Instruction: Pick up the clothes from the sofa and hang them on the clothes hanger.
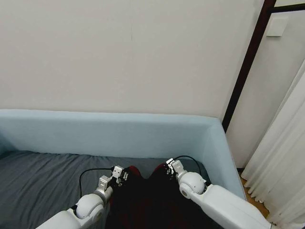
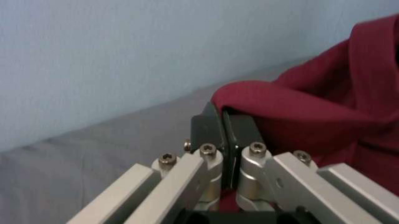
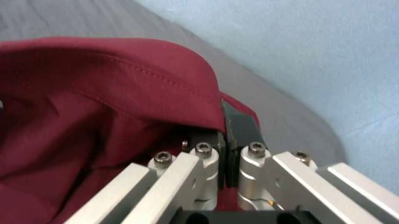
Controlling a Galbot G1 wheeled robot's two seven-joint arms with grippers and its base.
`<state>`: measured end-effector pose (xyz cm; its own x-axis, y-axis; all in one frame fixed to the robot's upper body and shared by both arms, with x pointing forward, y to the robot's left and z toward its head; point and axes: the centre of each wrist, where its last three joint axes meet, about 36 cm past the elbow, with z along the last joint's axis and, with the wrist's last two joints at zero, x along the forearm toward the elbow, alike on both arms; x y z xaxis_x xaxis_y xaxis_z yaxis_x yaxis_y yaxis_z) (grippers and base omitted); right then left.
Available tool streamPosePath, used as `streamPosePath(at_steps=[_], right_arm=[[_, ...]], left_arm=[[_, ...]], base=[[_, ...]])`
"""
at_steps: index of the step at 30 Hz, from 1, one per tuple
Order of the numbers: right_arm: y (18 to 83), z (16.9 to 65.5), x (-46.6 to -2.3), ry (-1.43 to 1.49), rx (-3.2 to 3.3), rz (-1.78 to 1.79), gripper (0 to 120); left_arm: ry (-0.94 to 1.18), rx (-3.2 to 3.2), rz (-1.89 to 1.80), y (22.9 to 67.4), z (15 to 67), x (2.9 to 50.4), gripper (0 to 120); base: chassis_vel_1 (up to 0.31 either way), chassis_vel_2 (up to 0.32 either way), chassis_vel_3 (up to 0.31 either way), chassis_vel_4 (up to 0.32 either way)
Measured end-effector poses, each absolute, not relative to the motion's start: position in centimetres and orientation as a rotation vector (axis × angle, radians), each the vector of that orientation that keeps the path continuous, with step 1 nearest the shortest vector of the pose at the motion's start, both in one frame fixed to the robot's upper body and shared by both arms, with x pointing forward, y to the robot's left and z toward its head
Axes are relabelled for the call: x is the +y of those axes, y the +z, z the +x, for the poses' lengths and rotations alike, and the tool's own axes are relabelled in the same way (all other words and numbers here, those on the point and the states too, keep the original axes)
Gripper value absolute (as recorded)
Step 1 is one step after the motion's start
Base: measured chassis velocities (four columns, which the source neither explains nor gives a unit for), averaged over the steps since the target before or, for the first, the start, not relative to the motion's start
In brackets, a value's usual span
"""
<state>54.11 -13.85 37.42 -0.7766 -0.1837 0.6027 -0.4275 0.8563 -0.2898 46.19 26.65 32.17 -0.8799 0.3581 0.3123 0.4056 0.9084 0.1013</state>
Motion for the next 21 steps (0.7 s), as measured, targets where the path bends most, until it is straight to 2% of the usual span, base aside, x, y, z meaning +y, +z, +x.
streamPosePath(at_steps=[18, 21], right_arm=[[35.4, 55.8, -15.5, 0.536, -2.471, 0.425, 0], [35.4, 55.6, -15.5, 0.523, -2.476, 0.438, 0]], left_arm=[[-0.178, -2.755, -0.5, 29.0, 45.8, 24.6, 0], [-0.192, -2.753, -0.499, 29.0, 45.7, 24.8, 12]], base=[[0.0, 0.0, 0.0, 0.0], [0.0, 0.0, 0.0, 0.0]])
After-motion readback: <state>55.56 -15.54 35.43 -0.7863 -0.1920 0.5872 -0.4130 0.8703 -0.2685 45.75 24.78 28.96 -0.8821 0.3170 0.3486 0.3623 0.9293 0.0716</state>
